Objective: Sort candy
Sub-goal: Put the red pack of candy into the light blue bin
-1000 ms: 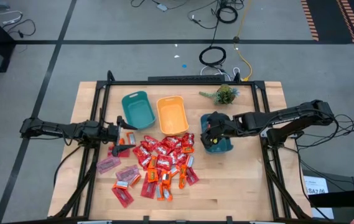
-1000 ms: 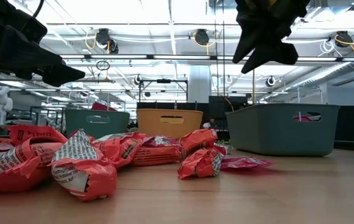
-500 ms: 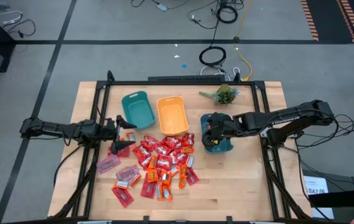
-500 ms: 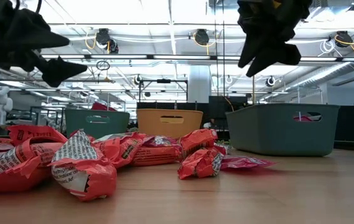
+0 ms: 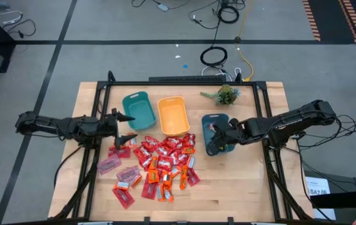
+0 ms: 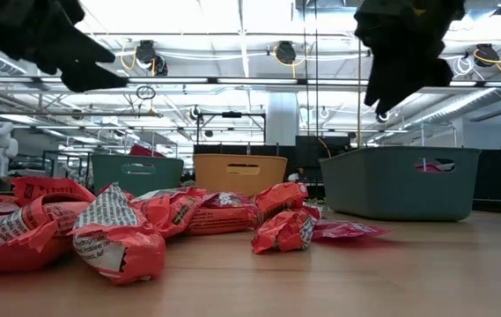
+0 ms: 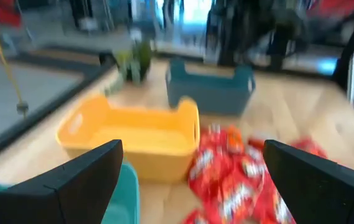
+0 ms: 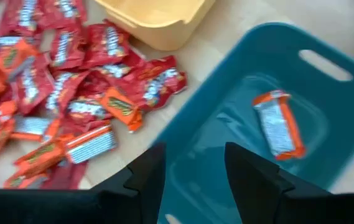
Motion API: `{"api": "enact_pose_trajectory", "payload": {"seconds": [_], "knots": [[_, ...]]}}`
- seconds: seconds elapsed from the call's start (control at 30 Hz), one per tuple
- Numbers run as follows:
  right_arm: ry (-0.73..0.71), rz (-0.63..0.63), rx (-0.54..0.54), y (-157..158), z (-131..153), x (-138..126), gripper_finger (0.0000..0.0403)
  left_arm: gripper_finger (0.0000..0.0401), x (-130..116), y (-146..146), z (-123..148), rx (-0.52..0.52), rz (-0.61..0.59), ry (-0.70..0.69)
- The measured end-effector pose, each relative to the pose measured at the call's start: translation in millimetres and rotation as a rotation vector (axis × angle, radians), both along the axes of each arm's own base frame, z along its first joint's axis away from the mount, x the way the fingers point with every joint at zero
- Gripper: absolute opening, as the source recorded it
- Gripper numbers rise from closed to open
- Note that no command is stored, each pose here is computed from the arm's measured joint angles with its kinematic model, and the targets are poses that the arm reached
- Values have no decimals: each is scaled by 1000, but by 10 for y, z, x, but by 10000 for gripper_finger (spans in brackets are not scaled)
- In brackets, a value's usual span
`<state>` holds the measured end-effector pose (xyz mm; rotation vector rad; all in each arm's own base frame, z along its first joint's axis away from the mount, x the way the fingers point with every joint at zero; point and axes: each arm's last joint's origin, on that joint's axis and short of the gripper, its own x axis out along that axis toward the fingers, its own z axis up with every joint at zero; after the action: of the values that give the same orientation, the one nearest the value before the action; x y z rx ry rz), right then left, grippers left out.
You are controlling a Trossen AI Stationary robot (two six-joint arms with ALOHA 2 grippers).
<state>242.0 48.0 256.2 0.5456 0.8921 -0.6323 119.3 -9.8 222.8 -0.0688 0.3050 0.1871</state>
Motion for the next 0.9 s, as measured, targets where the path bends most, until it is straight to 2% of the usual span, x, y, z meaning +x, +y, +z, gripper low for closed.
{"api": "enact_pose_trajectory", "payload": {"seconds": [0.07,0.27,0.43,0.53,0.67,0.9], "knots": [[21,-23,-14,55,-13,-50,155,396,57,-21,76,13,-7,118],[-5,-64,-20,234,-17,-129,155,396,280,-76,263,-106,34,351],[-116,-102,-154,409,12,-200,155,396,477,-142,226,-209,37,486],[-214,-109,-240,548,37,-247,155,396,567,-209,166,-273,32,539],[-272,-55,-253,726,39,-287,155,396,643,-338,141,-304,23,573],[-261,62,-251,1051,-141,-277,155,396,730,-615,337,-261,5,517]]}}
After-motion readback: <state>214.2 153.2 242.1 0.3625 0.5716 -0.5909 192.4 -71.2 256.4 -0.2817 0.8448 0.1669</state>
